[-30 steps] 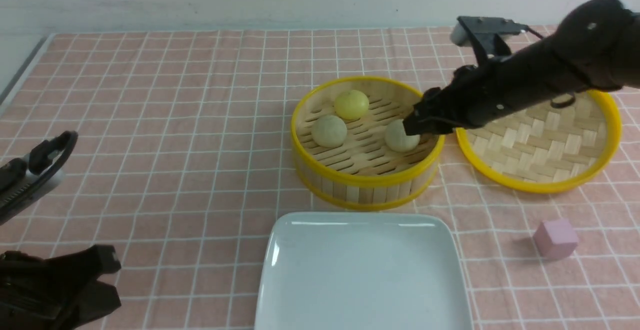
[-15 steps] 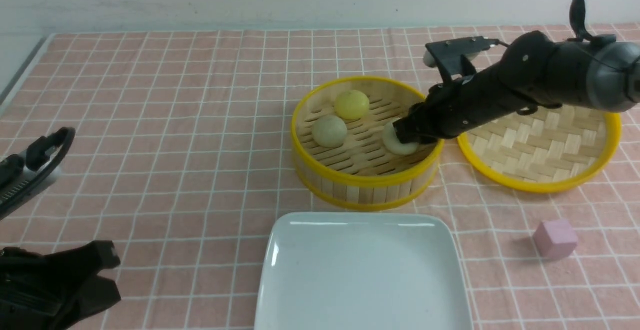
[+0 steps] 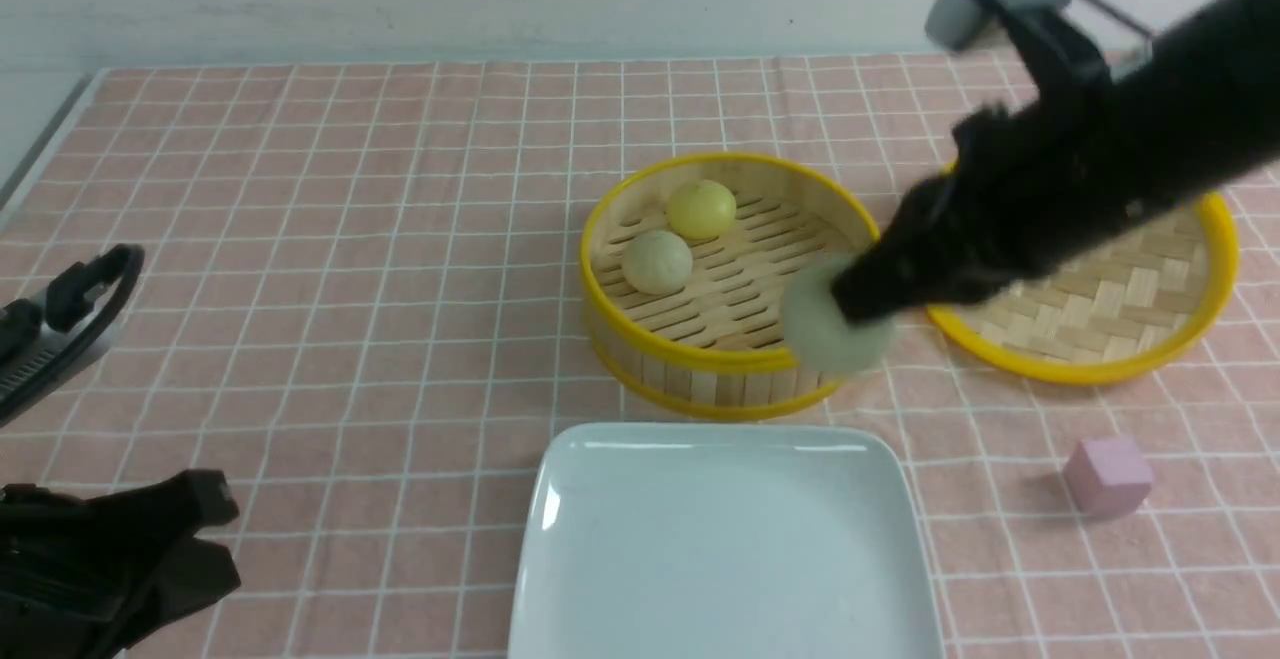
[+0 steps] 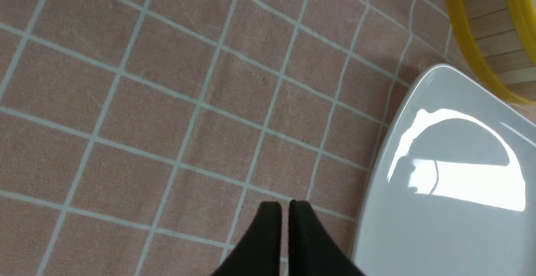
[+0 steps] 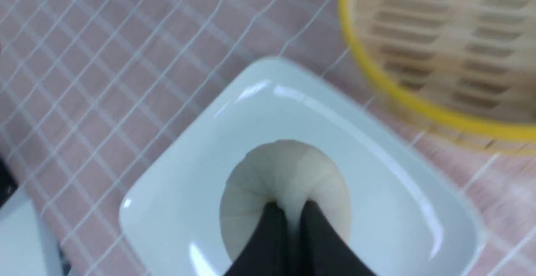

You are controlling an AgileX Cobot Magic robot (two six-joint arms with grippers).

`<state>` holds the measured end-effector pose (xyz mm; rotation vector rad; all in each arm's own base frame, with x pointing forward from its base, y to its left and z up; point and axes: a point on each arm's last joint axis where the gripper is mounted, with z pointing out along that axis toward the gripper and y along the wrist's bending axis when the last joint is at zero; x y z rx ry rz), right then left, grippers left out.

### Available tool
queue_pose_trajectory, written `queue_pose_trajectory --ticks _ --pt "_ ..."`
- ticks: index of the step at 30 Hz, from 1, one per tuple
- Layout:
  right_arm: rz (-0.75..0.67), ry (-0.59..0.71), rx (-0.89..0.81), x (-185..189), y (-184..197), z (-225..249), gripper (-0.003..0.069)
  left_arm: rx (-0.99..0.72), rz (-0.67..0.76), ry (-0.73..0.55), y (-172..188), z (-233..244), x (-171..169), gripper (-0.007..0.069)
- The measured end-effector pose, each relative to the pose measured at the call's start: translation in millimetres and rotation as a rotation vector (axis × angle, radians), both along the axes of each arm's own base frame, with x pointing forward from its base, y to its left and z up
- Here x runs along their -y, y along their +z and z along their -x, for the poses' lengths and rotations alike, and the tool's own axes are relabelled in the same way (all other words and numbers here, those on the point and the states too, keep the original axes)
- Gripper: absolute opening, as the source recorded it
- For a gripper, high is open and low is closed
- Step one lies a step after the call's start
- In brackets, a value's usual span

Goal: Put the steamed buns into the plate on the pink tablecloth.
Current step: 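Move the steamed bun from the bamboo steamer onto the white plate with the right gripper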

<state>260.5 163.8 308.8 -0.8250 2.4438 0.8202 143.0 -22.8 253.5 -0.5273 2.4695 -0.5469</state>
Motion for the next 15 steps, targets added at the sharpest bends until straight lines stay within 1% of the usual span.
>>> queue_pose_trajectory --ticks 1,2,4,6,9,10,11,12,13,14,15 --pt "0.016 0.008 -0.024 -3 -14 10 0.0018 0.000 0.000 0.000 0 0 0 0.0060" --pt "0.020 0.004 -0.029 -3 -17 11 0.0018 0.000 0.000 0.000 0 0 0 0.0060" --pt "0.073 -0.024 -0.065 -8 -62 27 0.0020 0.000 0.000 0.000 0 0 0 0.0066" --pt "0.095 -0.070 -0.052 -8 -82 29 0.0027 0.000 0.000 0.000 0 0 0 0.0069" --pt "0.122 -0.190 -0.032 -6 -117 27 0.0069 0.007 -0.001 0.003 0 -1 0 0.0076" --pt "0.125 -0.221 -0.030 -5 -123 25 0.0095 0.009 -0.001 0.004 0 -1 0 0.0080" --pt "0.116 -0.271 -0.022 -5 -128 21 0.0139 0.011 -0.001 0.005 1 -1 0 0.0088" --pt "0.115 -0.277 -0.024 -5 -129 20 0.0155 0.013 -0.001 0.006 1 -1 0 0.0091" --pt "0.104 -0.312 -0.022 -6 -131 17 0.0223 0.014 -0.002 0.006 1 -1 0 0.0105" --pt "0.099 -0.322 -0.025 -6 -131 17 0.0254 0.016 -0.002 0.007 1 -1 -1 0.0112" --pt "0.090 -0.326 -0.026 -6 -129 16 0.0328 0.018 -0.002 0.007 2 -2 0 0.0133"
